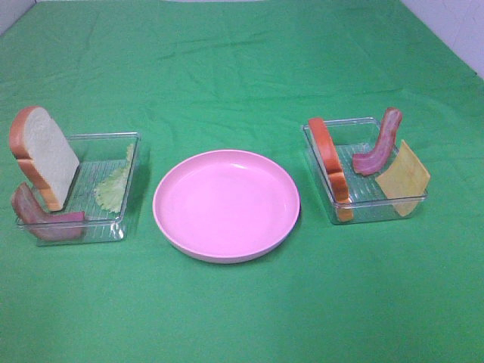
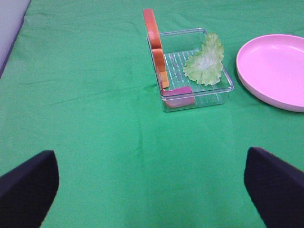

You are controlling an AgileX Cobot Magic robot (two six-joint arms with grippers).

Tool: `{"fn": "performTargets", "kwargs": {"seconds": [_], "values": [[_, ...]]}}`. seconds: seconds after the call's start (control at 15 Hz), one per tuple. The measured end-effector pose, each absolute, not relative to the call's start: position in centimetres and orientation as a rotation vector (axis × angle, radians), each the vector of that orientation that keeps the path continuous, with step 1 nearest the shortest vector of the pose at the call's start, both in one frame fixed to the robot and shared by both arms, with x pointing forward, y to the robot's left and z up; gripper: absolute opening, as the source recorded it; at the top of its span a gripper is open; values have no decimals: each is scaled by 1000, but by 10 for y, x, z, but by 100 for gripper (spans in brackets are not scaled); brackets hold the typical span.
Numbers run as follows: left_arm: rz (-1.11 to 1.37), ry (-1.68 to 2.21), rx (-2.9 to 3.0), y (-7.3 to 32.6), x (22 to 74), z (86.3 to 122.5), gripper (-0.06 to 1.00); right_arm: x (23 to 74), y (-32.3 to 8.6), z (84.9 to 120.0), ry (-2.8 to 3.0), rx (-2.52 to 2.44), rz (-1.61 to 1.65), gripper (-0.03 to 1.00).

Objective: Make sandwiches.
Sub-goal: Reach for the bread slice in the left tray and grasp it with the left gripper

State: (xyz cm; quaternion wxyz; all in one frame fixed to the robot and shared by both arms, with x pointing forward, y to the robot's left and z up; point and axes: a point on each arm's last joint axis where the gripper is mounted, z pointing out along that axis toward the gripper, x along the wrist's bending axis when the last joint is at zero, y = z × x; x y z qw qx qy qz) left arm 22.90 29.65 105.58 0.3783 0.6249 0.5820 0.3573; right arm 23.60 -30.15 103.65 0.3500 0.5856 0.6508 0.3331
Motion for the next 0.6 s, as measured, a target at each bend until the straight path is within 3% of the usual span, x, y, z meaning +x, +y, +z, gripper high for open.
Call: {"fn": "performTargets", "kwargs": {"seconds": [0.6], "values": [[910, 1492, 1593, 297, 229, 1056, 99, 236, -301, 1036, 1686, 1517, 863, 96]]}}
